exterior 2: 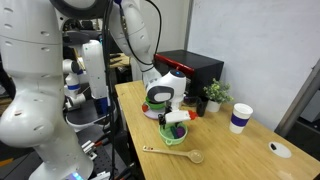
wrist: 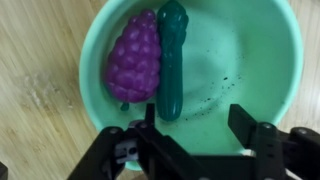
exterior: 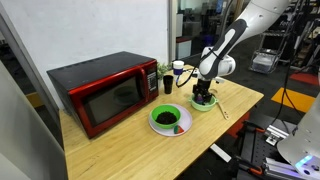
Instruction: Close the microwave door, move the white plate to the right, remove the zucchini and purple grapes from the green pot and place them on the white plate
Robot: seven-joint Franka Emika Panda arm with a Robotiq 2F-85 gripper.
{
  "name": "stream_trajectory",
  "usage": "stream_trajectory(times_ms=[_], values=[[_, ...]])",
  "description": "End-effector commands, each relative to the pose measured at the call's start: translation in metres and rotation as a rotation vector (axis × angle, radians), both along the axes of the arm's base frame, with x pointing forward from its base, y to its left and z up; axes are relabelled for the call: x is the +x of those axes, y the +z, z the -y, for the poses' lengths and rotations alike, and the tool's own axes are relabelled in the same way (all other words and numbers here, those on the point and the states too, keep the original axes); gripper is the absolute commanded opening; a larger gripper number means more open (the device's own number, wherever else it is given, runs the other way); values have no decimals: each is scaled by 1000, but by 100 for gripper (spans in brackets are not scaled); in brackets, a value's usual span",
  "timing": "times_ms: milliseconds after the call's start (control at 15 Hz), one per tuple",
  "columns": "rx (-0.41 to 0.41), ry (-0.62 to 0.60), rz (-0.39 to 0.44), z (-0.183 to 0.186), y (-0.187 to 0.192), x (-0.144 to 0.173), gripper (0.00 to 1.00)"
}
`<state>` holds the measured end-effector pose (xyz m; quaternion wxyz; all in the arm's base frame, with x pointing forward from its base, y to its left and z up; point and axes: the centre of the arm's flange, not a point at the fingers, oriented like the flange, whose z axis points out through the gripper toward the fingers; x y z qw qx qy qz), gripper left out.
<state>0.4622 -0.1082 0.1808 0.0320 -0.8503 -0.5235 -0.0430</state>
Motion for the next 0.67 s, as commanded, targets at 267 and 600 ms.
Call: stream_trajectory(times_ms=[267,600], values=[[11,31,18,14,-15,14,75],[16,39,11,15,-22,16,35]])
